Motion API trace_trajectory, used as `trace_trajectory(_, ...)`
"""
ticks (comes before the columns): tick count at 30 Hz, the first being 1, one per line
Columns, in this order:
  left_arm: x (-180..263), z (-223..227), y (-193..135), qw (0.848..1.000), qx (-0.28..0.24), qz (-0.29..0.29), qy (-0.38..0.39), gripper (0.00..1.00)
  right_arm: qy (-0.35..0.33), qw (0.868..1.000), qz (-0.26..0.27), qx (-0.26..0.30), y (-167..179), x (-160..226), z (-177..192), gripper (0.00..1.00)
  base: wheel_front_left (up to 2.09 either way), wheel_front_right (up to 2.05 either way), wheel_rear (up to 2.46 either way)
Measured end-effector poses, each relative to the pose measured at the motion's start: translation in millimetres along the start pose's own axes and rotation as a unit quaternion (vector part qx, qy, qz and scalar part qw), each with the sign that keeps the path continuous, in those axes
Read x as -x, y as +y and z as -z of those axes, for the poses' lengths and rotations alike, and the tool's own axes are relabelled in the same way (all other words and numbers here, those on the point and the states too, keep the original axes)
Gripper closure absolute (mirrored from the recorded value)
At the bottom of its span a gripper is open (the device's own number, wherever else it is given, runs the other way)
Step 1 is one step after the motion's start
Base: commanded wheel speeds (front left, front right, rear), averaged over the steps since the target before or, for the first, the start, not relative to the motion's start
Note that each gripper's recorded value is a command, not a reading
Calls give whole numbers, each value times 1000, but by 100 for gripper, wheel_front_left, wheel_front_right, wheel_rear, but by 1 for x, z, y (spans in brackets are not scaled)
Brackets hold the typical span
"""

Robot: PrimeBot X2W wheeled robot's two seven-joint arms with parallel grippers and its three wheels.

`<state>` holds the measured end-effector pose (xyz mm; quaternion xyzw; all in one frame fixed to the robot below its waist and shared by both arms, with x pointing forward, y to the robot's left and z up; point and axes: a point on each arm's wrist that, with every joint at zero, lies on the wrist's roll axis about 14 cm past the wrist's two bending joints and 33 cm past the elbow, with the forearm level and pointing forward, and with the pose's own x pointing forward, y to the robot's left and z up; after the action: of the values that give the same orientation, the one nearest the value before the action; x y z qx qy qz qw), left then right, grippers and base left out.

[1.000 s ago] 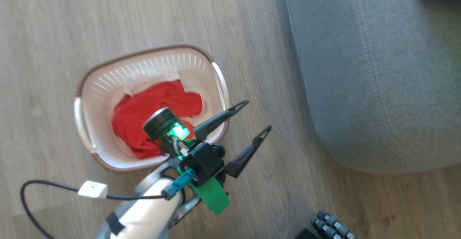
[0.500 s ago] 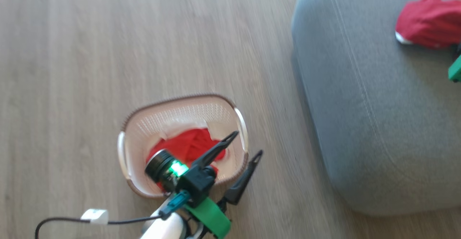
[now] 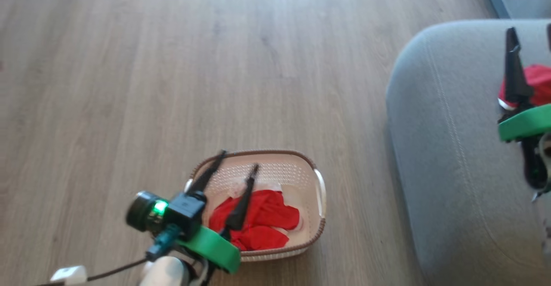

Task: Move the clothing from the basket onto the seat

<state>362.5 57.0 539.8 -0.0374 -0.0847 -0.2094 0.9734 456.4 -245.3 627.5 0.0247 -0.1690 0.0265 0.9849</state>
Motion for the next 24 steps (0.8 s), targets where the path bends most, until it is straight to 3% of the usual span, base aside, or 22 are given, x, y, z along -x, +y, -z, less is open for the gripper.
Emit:
trace_trajectory(5, 10, -15, 32, 998, -11, -65, -20, 0, -22, 998, -52, -19, 40, 6, -9, 0, 0, 0, 0)
trace_trajectory(15, 38, -27, 83, 983, -19, -178, -33, 0, 9, 989, -137, -62, 122, 37, 20, 0, 0, 0, 0)
trace_trajectory(24, 60, -12, 95, 975, -7, -221, -10, 0, 60, 984, -146, -82, 152, 71, 53, 0, 0, 0, 0)
